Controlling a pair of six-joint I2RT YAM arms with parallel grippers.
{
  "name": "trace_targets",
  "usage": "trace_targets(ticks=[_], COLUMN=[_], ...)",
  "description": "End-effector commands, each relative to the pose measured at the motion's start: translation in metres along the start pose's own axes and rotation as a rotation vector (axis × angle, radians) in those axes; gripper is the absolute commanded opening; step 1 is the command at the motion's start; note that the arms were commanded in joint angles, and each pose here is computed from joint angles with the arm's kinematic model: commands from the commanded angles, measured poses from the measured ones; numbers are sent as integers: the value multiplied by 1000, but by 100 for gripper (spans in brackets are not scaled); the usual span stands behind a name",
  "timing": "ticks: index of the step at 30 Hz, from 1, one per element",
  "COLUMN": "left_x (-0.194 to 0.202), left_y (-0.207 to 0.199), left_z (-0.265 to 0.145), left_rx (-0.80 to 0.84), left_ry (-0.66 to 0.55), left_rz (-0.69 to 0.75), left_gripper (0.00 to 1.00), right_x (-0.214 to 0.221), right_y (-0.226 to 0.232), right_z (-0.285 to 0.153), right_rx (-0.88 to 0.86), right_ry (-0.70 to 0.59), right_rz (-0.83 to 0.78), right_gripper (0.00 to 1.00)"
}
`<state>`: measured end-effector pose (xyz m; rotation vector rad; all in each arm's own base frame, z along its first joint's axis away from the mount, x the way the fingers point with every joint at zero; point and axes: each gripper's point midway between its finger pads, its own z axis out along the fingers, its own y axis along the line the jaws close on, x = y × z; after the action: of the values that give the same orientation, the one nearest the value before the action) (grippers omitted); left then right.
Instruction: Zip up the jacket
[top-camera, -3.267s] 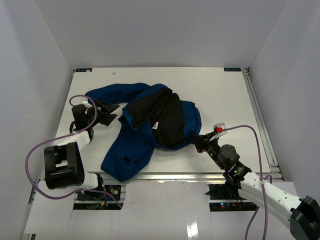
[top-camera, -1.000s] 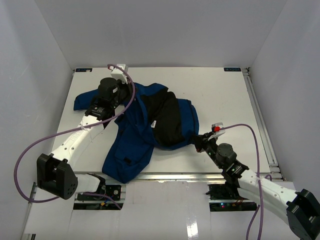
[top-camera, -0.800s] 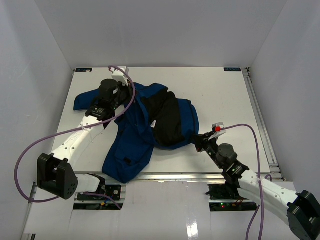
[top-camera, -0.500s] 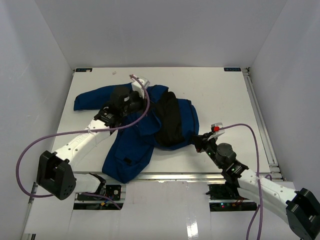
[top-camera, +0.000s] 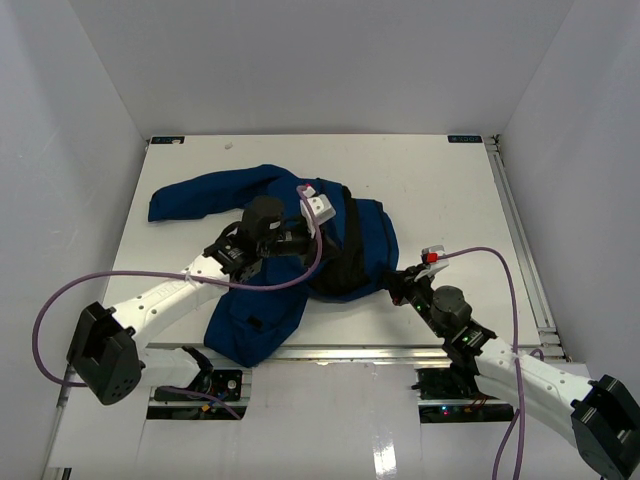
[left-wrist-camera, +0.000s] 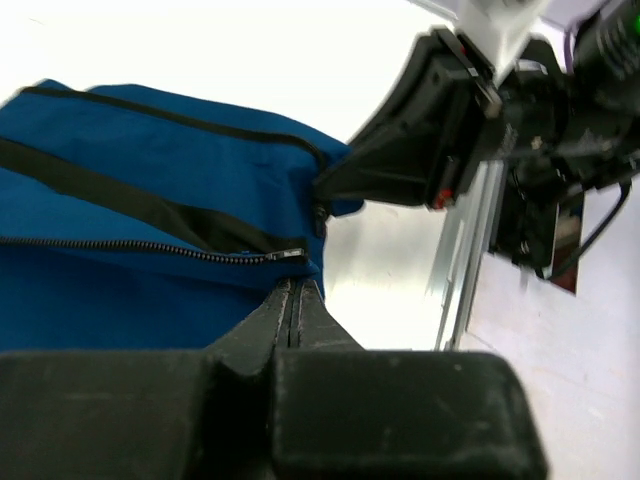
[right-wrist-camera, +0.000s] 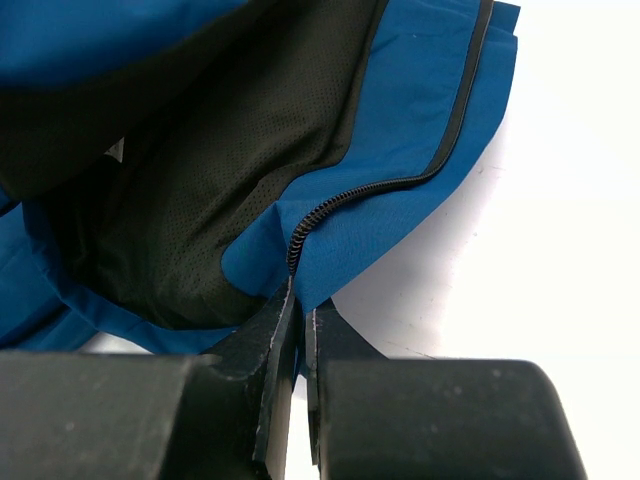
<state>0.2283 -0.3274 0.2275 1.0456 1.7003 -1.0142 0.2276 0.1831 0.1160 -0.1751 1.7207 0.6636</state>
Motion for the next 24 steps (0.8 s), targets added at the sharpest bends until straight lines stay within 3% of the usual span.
trace_targets(ticks=[1,4,8,12,20,24], left_x=[57,76,58,34,18,6], left_y=[-28,-44,-48,-32,6,25], left_z=[7,1,-11,-17,-24,-37], left_rx=[114,149,117,-31,-313,-421], left_ry=[149,145,39,-41,-114,-232], left_rz=[-16,19,58,-12,-324,-509], left_gripper=[14,37,54,58,61,73], right_x=[-33,-33,-31,-31,-34,-34], right_y=[6,8,8,9,12,13], right_z=[6,7,8,7,4,3], right_rx=[6,-2,-2,-8,-24,-30], right_ry=[-93,-88,-80,-79,-88,-87], right_rz=[21,18,18,22,29,32], right_gripper=[8,8,8,8,8,8])
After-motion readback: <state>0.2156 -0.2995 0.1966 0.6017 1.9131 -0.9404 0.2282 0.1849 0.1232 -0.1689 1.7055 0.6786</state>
